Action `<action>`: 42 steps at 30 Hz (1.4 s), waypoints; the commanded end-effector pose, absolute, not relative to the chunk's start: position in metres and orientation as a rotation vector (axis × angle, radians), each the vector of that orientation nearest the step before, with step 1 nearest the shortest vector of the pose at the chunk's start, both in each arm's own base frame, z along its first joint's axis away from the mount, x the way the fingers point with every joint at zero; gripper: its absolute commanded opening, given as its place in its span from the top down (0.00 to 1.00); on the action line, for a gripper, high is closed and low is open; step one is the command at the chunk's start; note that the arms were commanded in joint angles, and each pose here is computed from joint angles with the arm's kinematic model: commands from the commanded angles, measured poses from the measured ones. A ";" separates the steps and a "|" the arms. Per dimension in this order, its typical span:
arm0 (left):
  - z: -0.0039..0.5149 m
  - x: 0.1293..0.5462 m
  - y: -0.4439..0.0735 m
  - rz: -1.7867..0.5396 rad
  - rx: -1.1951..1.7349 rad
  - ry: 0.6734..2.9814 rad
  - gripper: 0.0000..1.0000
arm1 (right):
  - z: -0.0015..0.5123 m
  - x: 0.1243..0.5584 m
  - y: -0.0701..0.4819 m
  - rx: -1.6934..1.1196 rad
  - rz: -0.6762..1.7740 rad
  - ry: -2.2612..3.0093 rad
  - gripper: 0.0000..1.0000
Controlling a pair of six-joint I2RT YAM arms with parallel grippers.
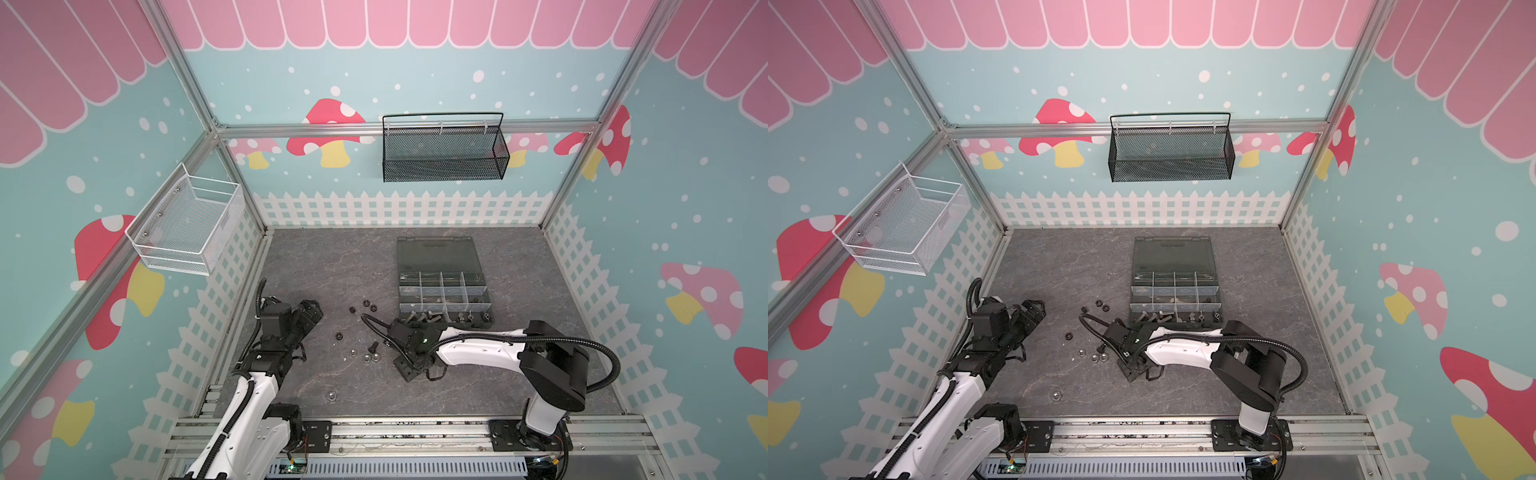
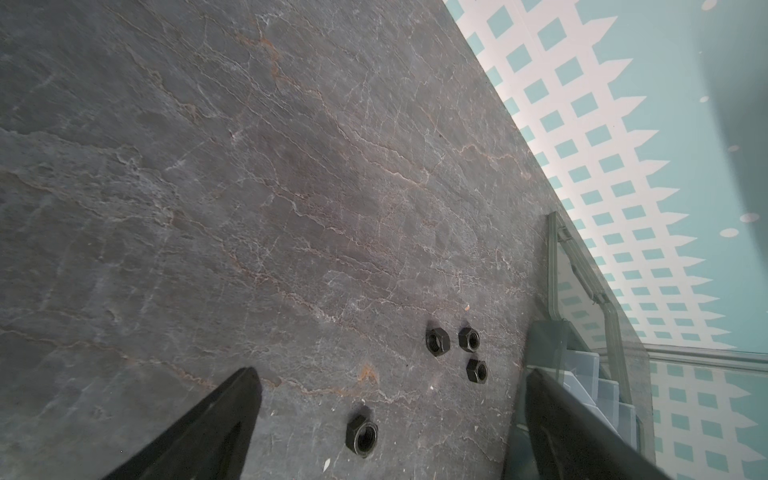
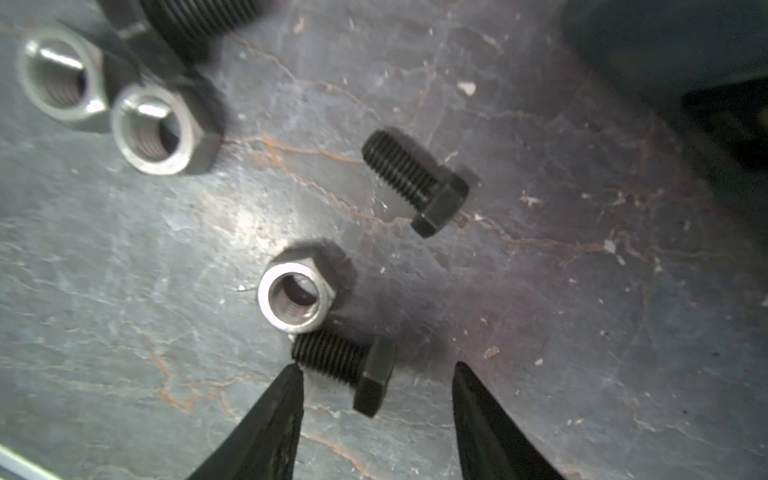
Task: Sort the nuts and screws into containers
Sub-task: 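Lower the right gripper around a black bolt beside a silver nut, then close the right gripper on the black bolt and lift it toward the box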
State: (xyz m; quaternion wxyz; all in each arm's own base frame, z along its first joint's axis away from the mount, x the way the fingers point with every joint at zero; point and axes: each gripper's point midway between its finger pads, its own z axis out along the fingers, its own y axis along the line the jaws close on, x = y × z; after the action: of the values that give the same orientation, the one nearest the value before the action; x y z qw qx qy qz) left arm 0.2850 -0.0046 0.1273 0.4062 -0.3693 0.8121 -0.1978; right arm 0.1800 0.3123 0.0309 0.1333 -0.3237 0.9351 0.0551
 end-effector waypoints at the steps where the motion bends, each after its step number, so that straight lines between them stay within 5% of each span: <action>1: 0.122 0.283 -0.001 -0.480 -0.944 2.052 0.00 | 0.035 0.184 0.323 -0.970 0.163 2.676 0.39; 18: 0.122 0.283 -0.002 -0.482 -0.944 2.053 0.00 | 0.014 0.184 0.296 -0.911 -0.040 2.754 0.43; 42: 0.122 0.282 -0.002 -0.482 -0.943 2.051 0.00 | 0.019 0.181 0.298 -0.857 0.008 2.774 0.70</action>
State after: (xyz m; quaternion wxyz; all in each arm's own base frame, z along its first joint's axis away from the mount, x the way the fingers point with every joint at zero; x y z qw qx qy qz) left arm 0.2834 -0.0046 0.1233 0.4026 -0.3702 0.8139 -0.1961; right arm 0.1866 0.3092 0.0208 0.1314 -0.2954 0.9460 0.0221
